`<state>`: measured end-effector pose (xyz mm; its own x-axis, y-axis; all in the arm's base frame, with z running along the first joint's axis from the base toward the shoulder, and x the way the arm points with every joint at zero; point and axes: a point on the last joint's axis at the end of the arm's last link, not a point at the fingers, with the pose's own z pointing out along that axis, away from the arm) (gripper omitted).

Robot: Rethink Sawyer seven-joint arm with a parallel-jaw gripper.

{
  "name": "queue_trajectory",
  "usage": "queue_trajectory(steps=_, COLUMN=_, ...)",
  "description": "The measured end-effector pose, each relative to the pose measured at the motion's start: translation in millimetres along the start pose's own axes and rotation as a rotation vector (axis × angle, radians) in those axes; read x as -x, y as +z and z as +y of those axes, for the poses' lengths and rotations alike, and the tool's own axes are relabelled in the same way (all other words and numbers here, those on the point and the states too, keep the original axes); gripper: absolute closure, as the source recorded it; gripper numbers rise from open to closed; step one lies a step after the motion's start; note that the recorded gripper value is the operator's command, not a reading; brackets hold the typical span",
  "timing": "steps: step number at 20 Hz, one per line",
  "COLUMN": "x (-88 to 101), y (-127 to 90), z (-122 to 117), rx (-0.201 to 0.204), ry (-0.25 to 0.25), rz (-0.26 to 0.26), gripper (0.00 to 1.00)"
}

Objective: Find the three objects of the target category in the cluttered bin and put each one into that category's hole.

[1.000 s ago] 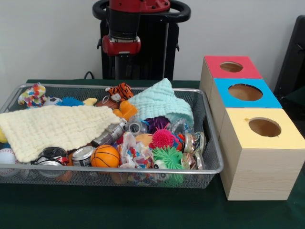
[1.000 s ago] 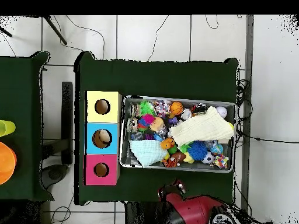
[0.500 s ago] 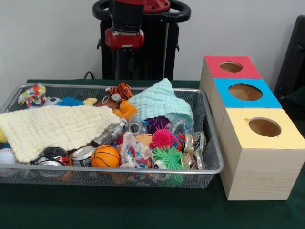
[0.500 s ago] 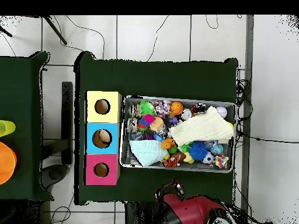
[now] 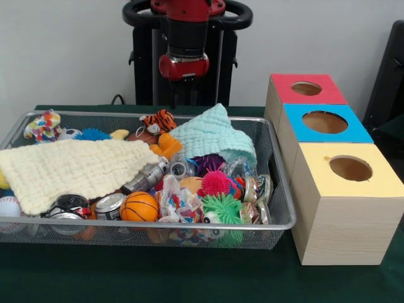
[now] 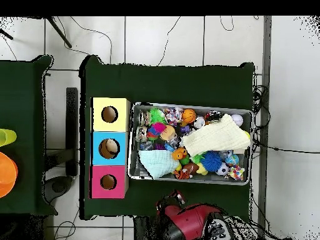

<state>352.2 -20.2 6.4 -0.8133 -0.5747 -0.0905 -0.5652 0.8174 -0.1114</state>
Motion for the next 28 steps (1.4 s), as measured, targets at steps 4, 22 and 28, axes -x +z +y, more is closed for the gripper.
queue_trajectory(steps=4, x=-2.3, y=5, z=5, rx=0.014, ry=0.005, rz=0.012, gripper=0.0)
queue_trajectory(steps=22, x=-2.4, y=13, z=-22, rx=-0.007, ry=0.058, rz=-0.012, gripper=0.0)
queue_trajectory(steps=28, x=1.5, y=15, z=-28, rx=-0.017, ry=0.056, rz=-0.02, gripper=0.0)
